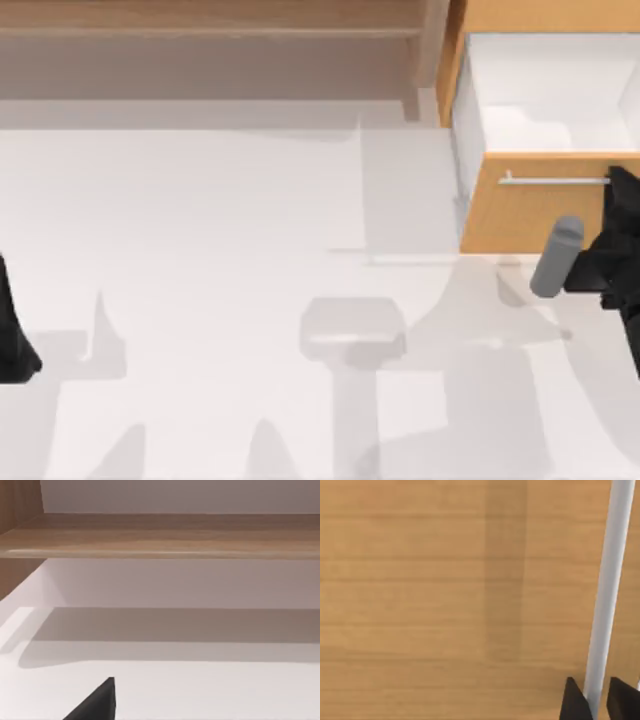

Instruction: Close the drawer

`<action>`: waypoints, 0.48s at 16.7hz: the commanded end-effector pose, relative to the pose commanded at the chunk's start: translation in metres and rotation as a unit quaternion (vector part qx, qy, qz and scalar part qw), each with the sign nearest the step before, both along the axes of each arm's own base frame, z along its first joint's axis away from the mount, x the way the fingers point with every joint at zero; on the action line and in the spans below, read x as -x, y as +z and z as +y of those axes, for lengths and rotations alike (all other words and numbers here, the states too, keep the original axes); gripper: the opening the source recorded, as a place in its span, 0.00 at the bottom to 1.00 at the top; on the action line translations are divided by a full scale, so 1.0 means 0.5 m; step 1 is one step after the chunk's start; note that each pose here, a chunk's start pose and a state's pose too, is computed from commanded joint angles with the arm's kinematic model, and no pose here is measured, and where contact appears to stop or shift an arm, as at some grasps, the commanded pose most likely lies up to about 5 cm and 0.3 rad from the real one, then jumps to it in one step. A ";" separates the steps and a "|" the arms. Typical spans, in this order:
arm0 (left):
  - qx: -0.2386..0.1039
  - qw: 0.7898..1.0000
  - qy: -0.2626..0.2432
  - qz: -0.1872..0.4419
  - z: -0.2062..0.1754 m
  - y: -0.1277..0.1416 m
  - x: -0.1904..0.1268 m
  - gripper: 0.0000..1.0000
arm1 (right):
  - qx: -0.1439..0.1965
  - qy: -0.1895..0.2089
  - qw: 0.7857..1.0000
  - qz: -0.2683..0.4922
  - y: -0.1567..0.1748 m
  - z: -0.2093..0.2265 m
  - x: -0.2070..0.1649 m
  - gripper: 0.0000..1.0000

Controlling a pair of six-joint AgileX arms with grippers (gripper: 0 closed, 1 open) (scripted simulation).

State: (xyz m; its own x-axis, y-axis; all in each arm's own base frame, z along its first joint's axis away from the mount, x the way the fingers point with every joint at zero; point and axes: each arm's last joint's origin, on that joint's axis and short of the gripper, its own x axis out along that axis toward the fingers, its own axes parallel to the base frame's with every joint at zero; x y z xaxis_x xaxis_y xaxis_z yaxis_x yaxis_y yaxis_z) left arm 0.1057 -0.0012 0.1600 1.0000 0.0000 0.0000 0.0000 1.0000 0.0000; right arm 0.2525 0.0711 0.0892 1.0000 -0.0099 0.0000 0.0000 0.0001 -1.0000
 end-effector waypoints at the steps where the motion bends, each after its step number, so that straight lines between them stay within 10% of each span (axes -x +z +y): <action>1: 0.000 1.000 0.000 0.000 0.000 0.000 0.000 1.00 | 0.000 0.000 1.000 0.000 0.000 0.000 0.000 0.00; 8: 0.000 1.000 0.000 0.000 0.000 0.000 0.000 1.00 | 0.000 0.000 1.000 0.000 0.000 0.000 0.000 0.00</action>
